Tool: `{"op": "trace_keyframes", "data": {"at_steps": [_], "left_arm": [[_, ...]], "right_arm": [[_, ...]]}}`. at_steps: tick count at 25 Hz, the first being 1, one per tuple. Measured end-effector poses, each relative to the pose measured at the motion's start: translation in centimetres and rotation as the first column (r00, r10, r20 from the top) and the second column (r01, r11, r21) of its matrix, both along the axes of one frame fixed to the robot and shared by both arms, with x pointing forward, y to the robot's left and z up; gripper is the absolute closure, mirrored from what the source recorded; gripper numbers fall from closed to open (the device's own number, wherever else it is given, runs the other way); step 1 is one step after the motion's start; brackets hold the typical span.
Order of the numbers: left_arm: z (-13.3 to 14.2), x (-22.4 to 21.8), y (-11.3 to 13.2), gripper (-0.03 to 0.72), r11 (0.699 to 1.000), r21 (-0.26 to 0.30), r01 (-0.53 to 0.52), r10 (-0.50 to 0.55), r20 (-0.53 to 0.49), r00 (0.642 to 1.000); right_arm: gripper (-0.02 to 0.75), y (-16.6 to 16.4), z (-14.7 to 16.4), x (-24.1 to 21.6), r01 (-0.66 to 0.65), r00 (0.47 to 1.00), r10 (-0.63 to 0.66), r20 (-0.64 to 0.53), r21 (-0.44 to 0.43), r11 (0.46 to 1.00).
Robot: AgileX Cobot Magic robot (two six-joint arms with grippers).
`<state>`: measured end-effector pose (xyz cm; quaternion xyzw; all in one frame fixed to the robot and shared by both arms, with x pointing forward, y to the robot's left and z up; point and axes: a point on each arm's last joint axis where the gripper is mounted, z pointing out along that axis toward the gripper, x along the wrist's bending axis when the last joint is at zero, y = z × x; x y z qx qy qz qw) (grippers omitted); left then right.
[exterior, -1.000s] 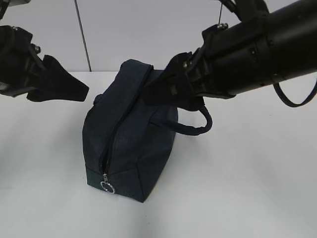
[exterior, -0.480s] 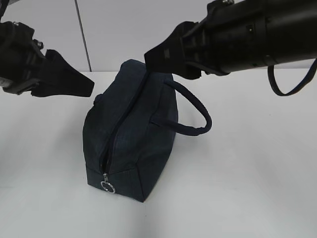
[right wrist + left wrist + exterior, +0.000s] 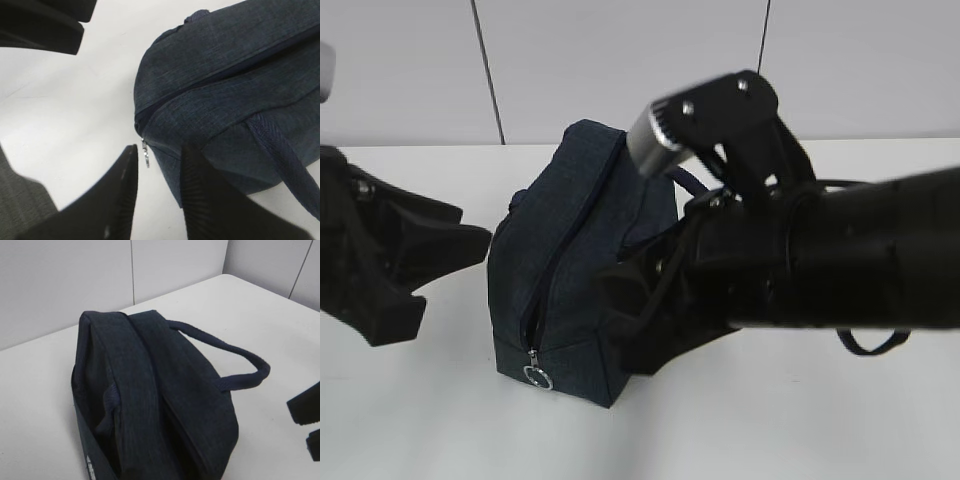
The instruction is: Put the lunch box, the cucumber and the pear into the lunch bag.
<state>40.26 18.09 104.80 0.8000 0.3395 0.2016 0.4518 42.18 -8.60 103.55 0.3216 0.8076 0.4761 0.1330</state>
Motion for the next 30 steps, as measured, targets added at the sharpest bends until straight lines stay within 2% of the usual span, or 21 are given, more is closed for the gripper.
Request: {"op": "trace_keyframes", "data": {"at_steps": [2,4,12,16,20,22,30], "left_arm": [[-0.7,-0.3,0.3,0.45,1.0,0.004,-0.014,0.014,-0.003,1.0],[-1.3,-0.4,0.4,0.45,1.0,0.012,-0.019,0.019,-0.016,1.0],[-1.6,-0.5,0.5,0.45,1.0,0.019,-0.023,0.023,-0.018,1.0],[-1.6,-0.5,0.5,0.45,1.0,0.019,-0.022,0.023,-0.017,1.0],[-1.6,-0.5,0.5,0.45,1.0,0.019,-0.022,0.022,-0.018,1.0],[-1.6,-0.5,0.5,0.45,1.0,0.019,-0.022,0.022,-0.018,1.0],[-1.6,-0.5,0.5,0.45,1.0,0.019,-0.021,0.022,-0.02,1.0]], "right_arm": [[0.498,0.5,-1.0,-0.8,0.049,0.996,-0.047,0.078,-0.023,0.999],[0.498,1.3,-2.1,-1.7,0.05,0.993,-0.044,0.11,-0.053,0.997],[0.497,3.5,-9.0,-1.2,0.028,1.0,-0.025,0.016,-0.255,0.967],[0.463,4.6,-11.0,-0.6,0.002,1.0,-0.002,0.003,-0.312,0.95],[0.352,5.9,-11.9,0.2,-0.005,1.0,0.006,0.001,-0.325,0.946],[0.327,6.4,-12.1,0.6,0.002,1.0,0.0,0.006,-0.324,0.946],[0.317,7.5,-12.3,1.4,0.025,1.0,-0.019,0.022,-0.311,0.95]]}}
